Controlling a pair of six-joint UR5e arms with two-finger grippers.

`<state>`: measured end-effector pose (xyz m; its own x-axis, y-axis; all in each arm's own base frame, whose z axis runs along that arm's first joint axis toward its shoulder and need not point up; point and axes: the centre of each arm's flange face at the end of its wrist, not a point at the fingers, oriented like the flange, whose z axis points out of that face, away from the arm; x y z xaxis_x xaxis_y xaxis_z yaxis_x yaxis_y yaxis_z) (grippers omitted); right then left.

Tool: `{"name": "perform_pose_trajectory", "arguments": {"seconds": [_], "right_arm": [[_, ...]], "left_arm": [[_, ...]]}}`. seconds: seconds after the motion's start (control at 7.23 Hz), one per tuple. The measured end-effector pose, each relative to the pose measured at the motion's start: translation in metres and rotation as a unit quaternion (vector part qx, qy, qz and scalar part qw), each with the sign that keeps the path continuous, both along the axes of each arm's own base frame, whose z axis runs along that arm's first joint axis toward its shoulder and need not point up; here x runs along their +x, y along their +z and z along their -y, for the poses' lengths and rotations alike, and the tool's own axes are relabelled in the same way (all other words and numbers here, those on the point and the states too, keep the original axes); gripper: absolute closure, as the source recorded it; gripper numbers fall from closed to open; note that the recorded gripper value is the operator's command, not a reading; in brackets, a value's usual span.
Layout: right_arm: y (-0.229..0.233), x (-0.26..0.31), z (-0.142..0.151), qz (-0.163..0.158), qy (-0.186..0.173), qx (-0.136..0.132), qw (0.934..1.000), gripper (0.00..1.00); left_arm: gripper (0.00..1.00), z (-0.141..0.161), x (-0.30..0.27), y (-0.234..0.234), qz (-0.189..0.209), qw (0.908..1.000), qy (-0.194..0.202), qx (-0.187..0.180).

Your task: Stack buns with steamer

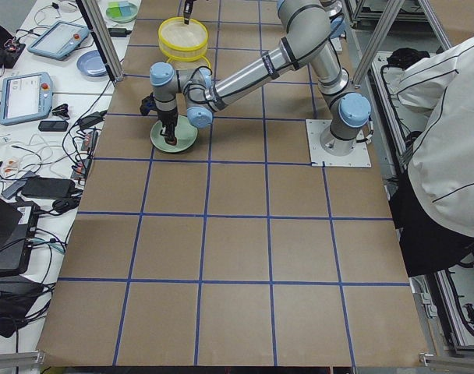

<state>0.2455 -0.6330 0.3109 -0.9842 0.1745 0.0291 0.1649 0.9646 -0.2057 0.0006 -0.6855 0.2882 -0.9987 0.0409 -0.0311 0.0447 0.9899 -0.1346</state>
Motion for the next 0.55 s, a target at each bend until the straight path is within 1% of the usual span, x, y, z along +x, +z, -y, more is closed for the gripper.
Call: {"name": "perform_pose_trajectory", "arguments": {"seconds": [0.28, 0.55], "right_arm": [[-0.013, 0.004, 0.0, 0.004, -0.009, 0.012, 0.9999, 1.0], [-0.017, 0.008, -0.001, 0.02, -0.014, 0.02, 0.9995, 1.0]], "left_arm": [[1.0, -0.013, -0.024, 0.04, -0.025, 0.9983, 0.05, -0.016], [1.0, -0.027, -0.061, 0.076, -0.046, 0.9941, 0.092, -0.035]]}}
